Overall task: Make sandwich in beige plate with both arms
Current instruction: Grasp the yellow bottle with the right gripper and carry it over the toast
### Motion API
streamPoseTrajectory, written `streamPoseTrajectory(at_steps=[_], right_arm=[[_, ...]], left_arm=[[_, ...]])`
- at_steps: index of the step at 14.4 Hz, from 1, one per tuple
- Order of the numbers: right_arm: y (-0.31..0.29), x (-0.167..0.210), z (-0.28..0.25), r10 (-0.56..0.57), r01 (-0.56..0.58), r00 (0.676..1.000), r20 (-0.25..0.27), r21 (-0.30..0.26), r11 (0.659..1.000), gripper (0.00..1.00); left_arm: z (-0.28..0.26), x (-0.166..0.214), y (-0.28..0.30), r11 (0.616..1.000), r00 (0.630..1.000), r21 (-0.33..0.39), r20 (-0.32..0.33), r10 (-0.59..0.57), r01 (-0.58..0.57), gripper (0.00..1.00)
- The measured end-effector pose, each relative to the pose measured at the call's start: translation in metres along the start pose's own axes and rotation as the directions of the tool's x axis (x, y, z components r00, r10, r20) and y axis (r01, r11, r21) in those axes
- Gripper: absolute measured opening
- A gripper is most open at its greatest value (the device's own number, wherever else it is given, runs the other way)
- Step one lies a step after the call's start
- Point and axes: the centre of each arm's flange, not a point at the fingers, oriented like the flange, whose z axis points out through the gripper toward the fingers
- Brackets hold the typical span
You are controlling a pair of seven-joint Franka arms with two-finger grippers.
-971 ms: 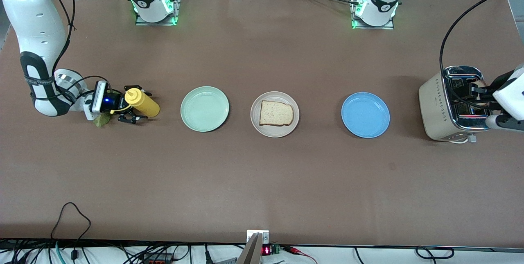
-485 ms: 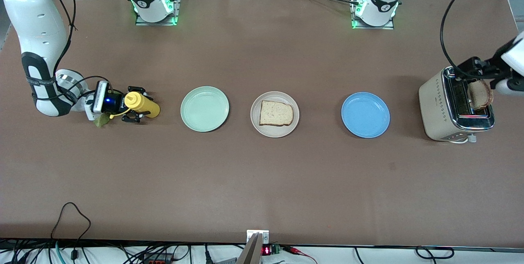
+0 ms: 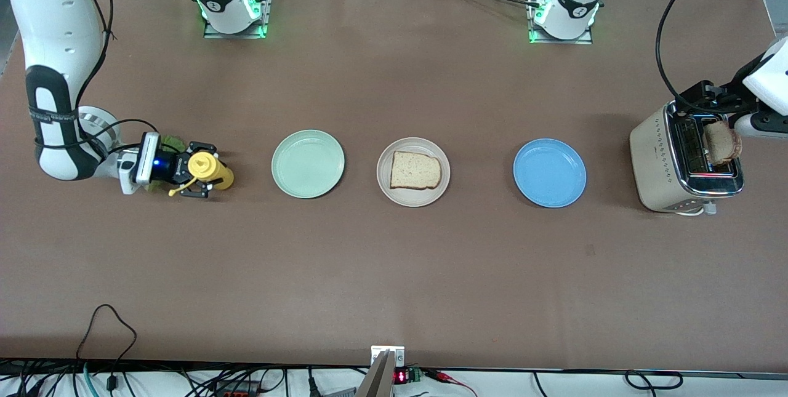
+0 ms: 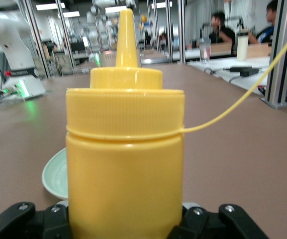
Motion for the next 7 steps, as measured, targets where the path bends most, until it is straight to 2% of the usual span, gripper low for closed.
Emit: streamPoseTrajectory(at_steps=[2,4,7], right_arm=[[0.017,0.050,0.014,0.013,-0.012,0.992,0.129,-0.006,1.000,0.39],[0.027,0.094,0.035,0.014,-0.006,0.963,0.268,-0.032,0.999,0.39],[0.030,0.149,0.077,0.033,0.002,0.912,0.410,-0.085,0.996,0.39]], left_arm=[[0.000,-0.003,0.004,1.000,1.000,-0.001,0.002,0.005,-0.005,1.00],[0.001,-0.010,0.006,1.000,1.000,-0.002,0.005,0.007,-0.007,1.00],[0.000,-0.016,0.006,1.000,1.000,-0.003,0.001,0.006,-0.006,1.00]])
